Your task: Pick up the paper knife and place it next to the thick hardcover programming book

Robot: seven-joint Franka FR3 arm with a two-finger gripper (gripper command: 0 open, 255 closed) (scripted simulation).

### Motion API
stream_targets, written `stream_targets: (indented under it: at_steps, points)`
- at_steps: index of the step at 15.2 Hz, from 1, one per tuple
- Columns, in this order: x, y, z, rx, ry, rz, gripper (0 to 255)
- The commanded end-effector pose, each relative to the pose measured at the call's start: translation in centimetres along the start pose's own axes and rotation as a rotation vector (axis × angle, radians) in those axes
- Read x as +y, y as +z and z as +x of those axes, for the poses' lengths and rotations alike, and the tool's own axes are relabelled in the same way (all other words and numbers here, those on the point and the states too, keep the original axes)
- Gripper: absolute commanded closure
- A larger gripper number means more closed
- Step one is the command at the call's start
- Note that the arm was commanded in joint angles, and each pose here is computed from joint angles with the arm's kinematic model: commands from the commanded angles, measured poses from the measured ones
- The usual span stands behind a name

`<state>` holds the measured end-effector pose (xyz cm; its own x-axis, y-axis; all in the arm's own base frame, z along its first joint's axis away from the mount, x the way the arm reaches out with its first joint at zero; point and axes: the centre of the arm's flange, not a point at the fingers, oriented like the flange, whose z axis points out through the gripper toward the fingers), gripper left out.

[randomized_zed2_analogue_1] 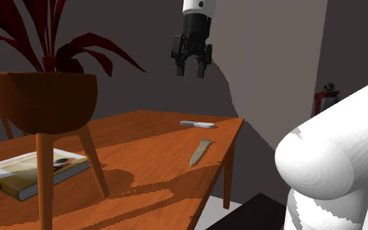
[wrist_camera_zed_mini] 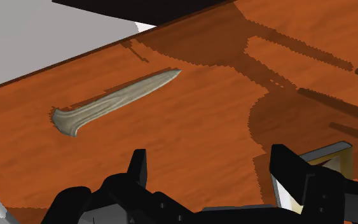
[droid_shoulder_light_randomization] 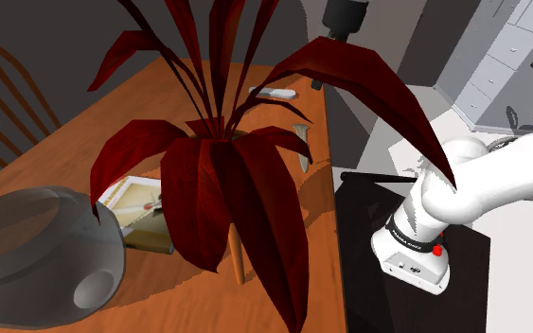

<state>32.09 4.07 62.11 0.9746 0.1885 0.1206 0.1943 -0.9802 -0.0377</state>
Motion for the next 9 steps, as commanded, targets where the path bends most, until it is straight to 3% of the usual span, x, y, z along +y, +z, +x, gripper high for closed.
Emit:
stream_targets:
  at_steps: [1, 9]
  points:
    - [0.0, 0.0, 0.0, 0.000, 0.000, 0.000, 0]
    - [3.4, 9.3, 3.6, -0.041, 0.447, -0.054, 0]
